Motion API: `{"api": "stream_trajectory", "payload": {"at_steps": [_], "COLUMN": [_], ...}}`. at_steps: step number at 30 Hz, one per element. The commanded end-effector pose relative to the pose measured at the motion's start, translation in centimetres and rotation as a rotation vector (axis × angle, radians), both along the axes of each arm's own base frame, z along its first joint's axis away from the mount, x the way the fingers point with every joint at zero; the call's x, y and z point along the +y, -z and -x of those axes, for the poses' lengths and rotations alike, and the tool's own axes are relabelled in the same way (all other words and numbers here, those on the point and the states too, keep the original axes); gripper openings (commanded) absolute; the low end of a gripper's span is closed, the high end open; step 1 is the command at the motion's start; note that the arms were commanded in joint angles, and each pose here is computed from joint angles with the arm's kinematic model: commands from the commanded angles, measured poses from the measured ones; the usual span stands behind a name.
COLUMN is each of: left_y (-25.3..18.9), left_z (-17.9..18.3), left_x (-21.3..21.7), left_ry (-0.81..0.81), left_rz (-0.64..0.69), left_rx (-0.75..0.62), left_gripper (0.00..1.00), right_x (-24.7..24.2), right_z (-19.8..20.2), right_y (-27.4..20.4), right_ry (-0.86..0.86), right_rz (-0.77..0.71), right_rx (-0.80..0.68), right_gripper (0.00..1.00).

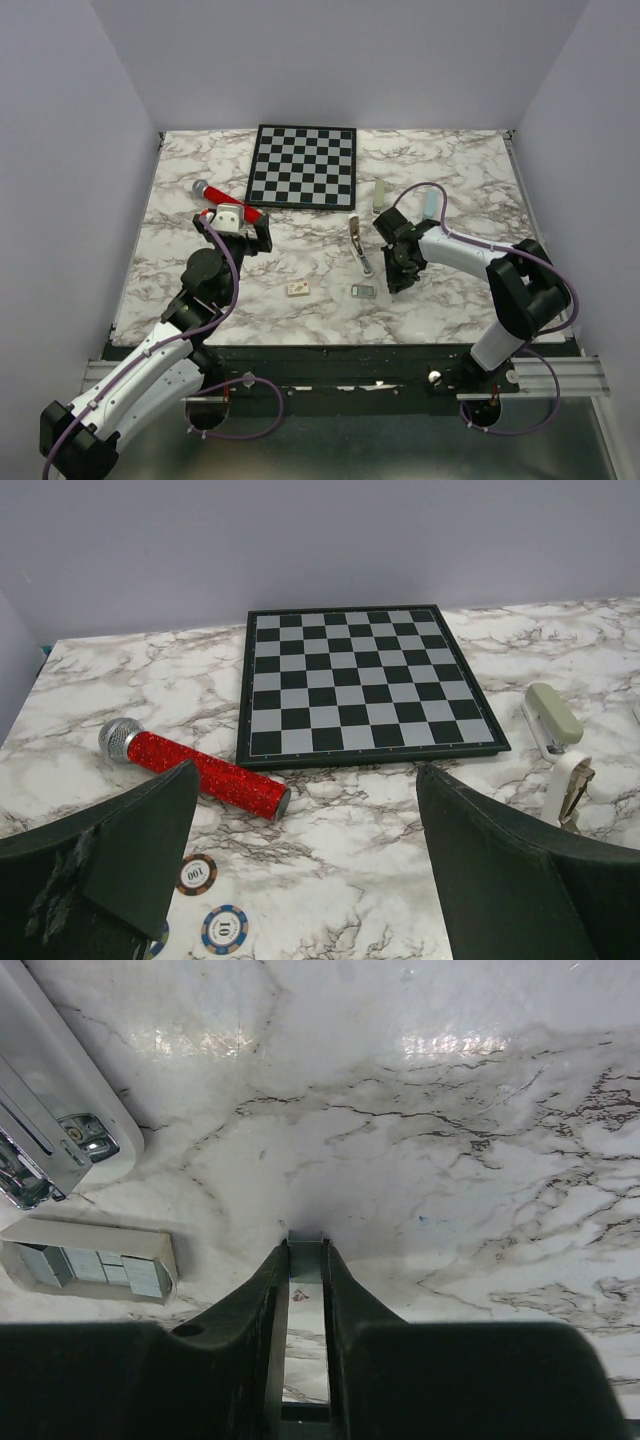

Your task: Load the staples into the stapler

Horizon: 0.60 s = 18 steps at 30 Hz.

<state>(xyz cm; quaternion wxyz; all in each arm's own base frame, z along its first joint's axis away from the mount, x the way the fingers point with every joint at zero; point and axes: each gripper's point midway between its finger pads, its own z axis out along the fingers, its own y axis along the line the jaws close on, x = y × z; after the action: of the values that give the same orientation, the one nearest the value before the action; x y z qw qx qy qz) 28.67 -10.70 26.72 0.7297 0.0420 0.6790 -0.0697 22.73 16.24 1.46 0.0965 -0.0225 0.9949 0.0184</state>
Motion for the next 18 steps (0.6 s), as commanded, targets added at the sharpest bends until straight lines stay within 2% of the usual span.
{"api": "stream_trajectory", "payload": {"at_steps": [1,11,18], "left_y": [0.3,0.2,0.2], "left_z": [0.1,0.1,0.1], "left_x": [0.1,0.0,-0.1], "left_ry": [-0.002,-0.001,0.004], "left_rz": [-0.007,-0.006,-0.005], "left_rx": [-0.002,-0.003,-0.003], "left_gripper": [0.98,0.97,0.97], "right_x": [0.6,1.6,3.5], "right_z": [-0.6,-2.8,-5.2], "right_y": [-0.1,-3.3,-6.8], "right_ry": [-0.008,-0.059,-0.166], "right_rz": [-0.027,-0.087,-0.142], "right_rx": [-0.012,-0.146,-0.289], "right_gripper": [0.23,0.19,0.19]}}
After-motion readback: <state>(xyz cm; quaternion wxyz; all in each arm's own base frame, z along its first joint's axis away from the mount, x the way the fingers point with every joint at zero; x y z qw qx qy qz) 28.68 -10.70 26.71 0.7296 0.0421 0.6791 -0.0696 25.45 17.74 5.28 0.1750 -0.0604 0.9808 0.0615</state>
